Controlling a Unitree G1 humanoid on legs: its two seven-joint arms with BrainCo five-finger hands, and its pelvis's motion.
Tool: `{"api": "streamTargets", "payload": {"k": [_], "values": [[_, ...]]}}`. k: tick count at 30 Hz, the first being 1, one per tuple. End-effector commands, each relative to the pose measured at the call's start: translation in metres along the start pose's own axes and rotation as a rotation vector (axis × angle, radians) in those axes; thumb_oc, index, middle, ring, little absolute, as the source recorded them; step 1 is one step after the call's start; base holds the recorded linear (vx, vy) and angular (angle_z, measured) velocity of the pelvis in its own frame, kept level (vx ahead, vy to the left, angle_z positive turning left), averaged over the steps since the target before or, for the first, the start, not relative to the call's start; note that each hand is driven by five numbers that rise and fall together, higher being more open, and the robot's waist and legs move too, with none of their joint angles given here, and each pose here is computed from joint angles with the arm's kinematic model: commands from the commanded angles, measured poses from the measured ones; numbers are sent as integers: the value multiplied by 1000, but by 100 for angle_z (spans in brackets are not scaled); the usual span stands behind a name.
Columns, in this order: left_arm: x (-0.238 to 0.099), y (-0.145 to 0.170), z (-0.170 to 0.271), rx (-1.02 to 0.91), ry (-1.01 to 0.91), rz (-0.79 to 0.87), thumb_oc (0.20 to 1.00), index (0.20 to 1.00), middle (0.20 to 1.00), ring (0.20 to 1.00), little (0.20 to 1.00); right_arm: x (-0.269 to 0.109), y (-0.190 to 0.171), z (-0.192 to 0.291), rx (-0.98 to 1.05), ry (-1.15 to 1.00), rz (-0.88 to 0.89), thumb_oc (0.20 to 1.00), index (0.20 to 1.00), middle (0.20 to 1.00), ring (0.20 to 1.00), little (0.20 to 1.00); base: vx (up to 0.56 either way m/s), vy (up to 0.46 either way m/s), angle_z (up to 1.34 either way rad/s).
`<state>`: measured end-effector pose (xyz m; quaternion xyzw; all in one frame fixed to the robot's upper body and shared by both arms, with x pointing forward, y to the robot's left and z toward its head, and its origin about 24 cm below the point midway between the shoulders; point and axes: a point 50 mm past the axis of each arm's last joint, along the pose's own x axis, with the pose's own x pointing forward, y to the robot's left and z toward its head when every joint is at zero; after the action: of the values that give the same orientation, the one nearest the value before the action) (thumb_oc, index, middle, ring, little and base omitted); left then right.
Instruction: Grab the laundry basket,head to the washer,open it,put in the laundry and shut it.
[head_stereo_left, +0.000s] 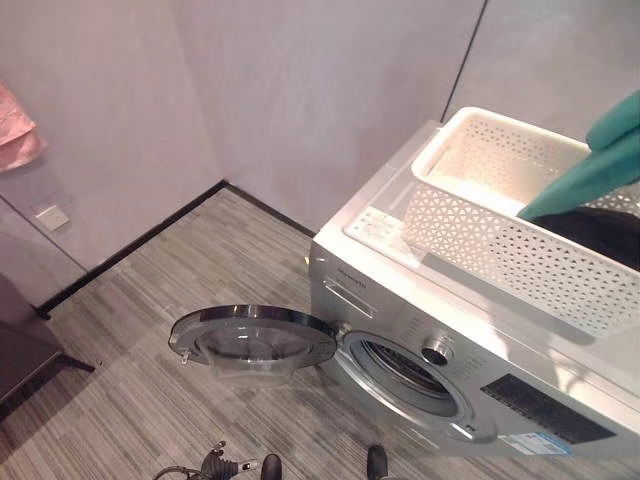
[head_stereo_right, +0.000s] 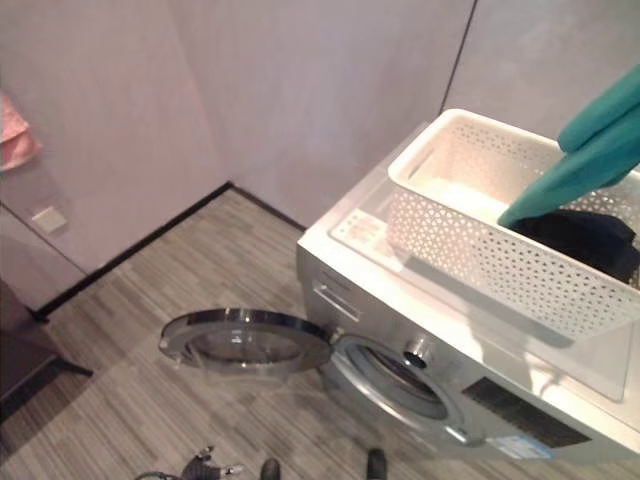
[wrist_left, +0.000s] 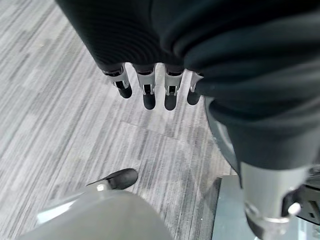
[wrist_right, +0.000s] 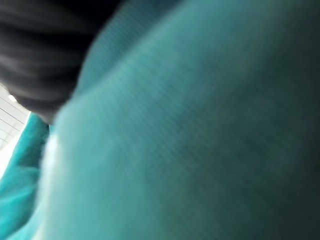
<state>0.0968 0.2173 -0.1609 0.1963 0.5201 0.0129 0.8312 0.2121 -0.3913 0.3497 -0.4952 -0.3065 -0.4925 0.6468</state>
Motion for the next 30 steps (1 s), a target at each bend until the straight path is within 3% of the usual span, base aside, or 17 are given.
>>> {"api": "streamTargets", "payload": {"k": [1,5,15,25,27,30], "values": [[1,6,-7,78,40,6,1000,1000,1000,1000,1000,5,-32,2,36,-13,-186,200,200,200,200,200,-2,110,-13],[0,8,-9,98,43,3,1000,1000,1000,1000,1000,-3,-41,-10,47,19,-215,200,200,200,200,200,-5,90,-22],[-1,22,-18,77,69,56,1000,1000,1000,1000,1000,-34,-63,-46,-260,89,-180,200,200,200,200,200,16,33,-26],[1,10,-5,72,24,31,1000,1000,1000,1000,1000,-137,-36,-102,-373,366,102,200,200,200,200,200,1,-3,0],[1,6,0,61,-2,18,1000,1000,1000,1000,1000,-175,-19,-113,-384,449,242,200,200,200,200,200,-29,-12,-5],[4,8,21,86,-89,41,1000,1000,1000,1000,1000,-258,42,-93,-118,612,536,200,200,200,200,200,-95,16,-19]]}}
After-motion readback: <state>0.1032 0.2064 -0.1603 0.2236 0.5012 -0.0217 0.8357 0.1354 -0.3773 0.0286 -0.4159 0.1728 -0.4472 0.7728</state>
